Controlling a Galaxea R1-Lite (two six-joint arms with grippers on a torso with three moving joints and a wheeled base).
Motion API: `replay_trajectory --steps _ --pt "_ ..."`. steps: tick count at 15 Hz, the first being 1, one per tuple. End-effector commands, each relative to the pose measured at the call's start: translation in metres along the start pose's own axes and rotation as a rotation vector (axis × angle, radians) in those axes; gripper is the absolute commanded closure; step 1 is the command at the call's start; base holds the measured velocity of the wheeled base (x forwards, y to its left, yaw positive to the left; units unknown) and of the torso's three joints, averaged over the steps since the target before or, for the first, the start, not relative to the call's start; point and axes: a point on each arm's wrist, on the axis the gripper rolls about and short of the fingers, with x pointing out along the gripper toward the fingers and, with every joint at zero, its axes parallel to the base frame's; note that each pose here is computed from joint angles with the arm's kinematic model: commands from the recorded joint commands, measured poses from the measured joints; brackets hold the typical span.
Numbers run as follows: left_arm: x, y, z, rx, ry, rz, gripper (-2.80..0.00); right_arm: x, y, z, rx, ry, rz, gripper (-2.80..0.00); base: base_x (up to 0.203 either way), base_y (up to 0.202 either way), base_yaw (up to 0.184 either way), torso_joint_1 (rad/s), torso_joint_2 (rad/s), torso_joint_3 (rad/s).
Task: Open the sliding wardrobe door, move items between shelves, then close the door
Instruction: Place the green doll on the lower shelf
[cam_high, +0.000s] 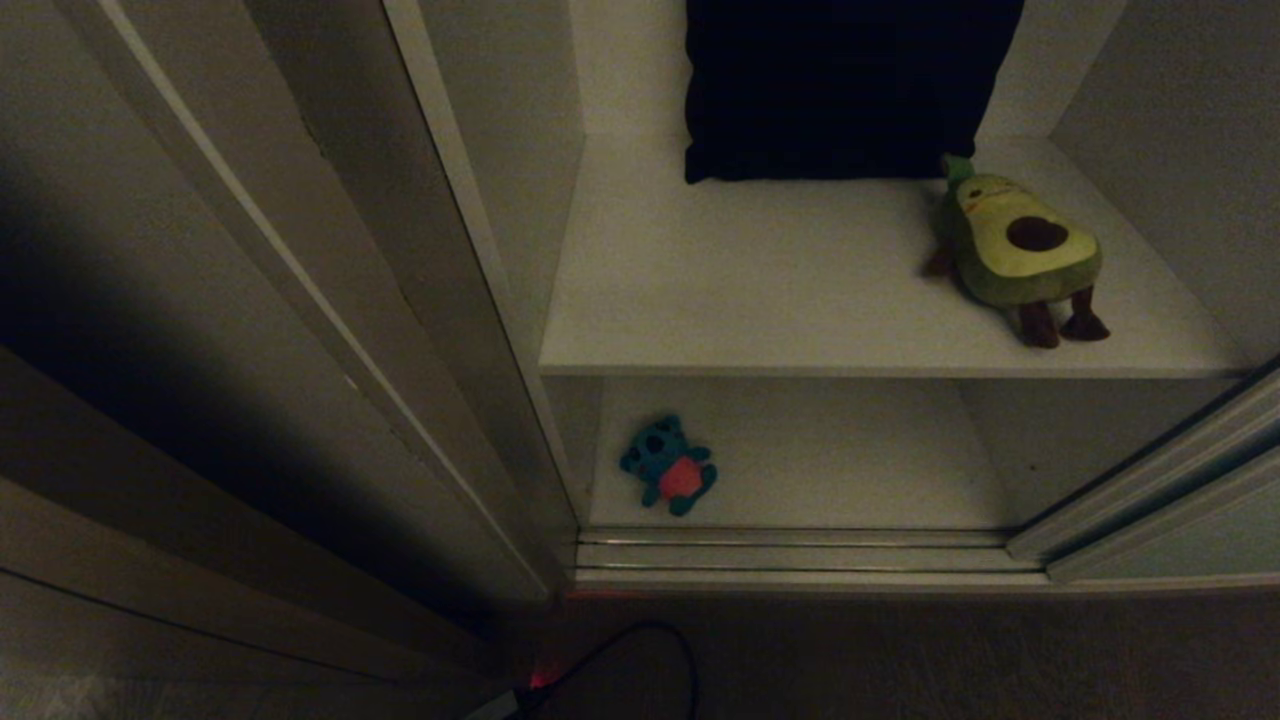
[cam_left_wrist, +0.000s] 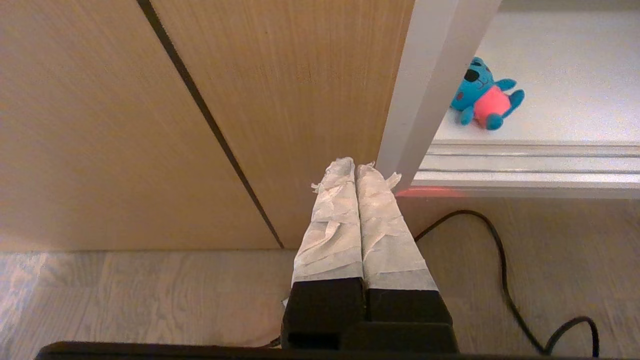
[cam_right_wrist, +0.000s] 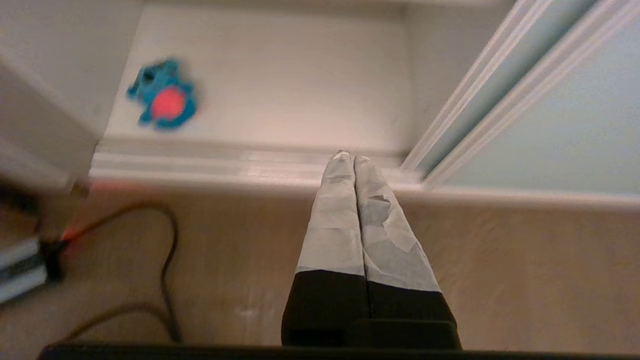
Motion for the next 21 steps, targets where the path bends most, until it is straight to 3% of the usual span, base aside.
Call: replay_trajectory --steps 1,4,7,8,13,17,21 --pt "0.000 0.000 0.000 0.000 -0.002 0.000 0.00 0.037 0.001 0.042 -0.019 0.090 -0.004 0.00 0.000 0.000 0.000 0.000 0.00 0.000" --pt "0.000 0.000 0.000 0.000 -0.002 0.000 0.00 0.096 0.002 0.075 -0.039 0.157 -0.009 0.00 0.000 0.000 0.000 0.000 0.00 0.000" --pt "0.000 0.000 0.000 0.000 -0.002 0.000 0.00 0.175 0.000 0.092 -0.039 0.197 -0.039 0.00 0.000 0.000 0.000 0.000 0.00 0.000" --pt "0.000 0.000 0.000 0.000 -0.002 0.000 0.00 0.201 -0.002 0.094 -0.038 0.197 -0.053 -2.80 0.000 0.000 0.000 0.000 0.00 0.000" --pt "0.000 0.000 0.000 0.000 -0.002 0.000 0.00 0.306 -0.013 0.099 -0.028 0.169 -0.077 -2.80 0.000 0.000 0.000 0.000 0.00 0.000" --pt "0.000 0.000 0.000 0.000 -0.002 0.000 0.00 0.355 -0.014 0.079 -0.018 0.221 -0.019 -2.80 0.000 0.000 0.000 0.000 0.00 0.000" --pt "0.000 0.000 0.000 0.000 -0.002 0.000 0.00 0.389 -0.013 0.059 -0.014 0.178 0.015 -2.80 0.000 0.000 0.000 0.000 0.00 0.000"
